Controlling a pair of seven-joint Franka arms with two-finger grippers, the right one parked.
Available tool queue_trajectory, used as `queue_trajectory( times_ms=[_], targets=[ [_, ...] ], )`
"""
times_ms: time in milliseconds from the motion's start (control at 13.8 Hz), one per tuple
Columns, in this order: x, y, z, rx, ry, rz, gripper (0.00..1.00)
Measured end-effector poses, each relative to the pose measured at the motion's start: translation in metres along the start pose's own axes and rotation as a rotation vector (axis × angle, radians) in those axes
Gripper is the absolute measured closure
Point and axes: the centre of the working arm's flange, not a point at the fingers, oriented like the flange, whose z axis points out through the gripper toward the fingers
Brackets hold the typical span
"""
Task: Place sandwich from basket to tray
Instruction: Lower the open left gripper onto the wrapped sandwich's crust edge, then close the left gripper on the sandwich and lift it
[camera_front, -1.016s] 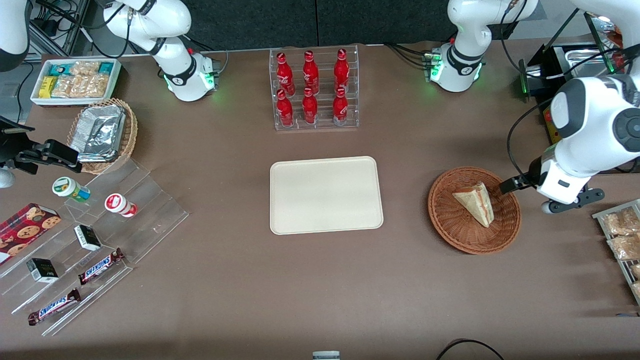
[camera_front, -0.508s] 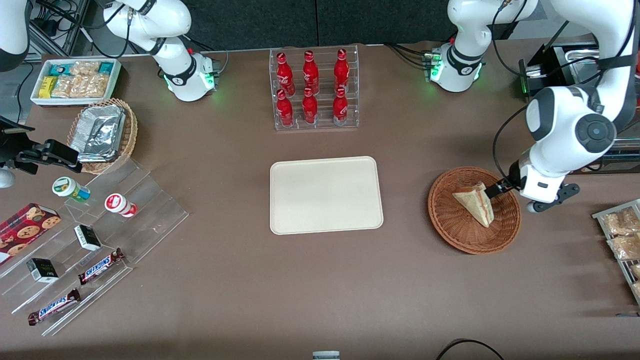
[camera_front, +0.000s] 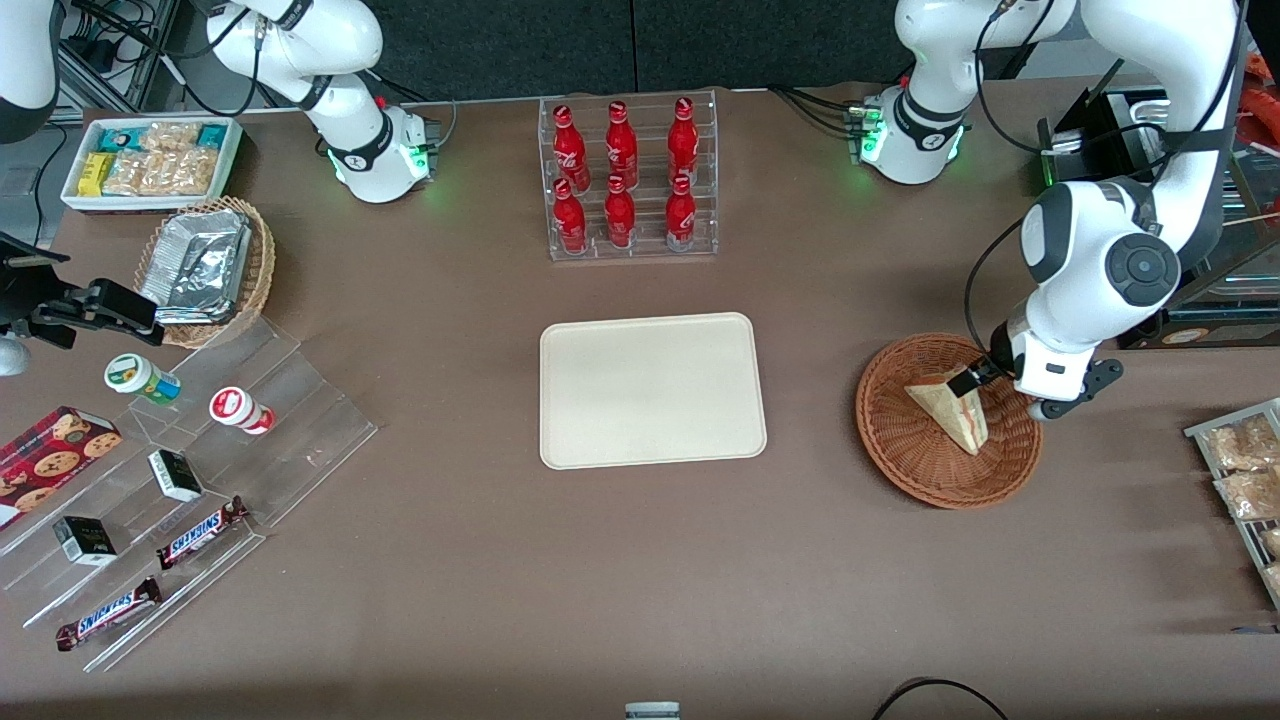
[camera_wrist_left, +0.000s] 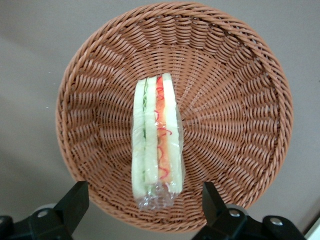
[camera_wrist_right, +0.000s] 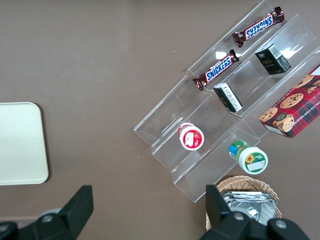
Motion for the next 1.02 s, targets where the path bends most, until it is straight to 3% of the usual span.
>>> queue_trajectory(
  times_ms=[363,726,1016],
  targets=[
    [-0.006,0.001,0.035,-0.023,0.017,-0.008,0.00],
    [-0.001,-0.008,0.054,-0.019,-0.002,-0.041,0.04],
    [0.001,-0.012,0.055,-0.022,-0.009,-0.149,0.47]
  ],
)
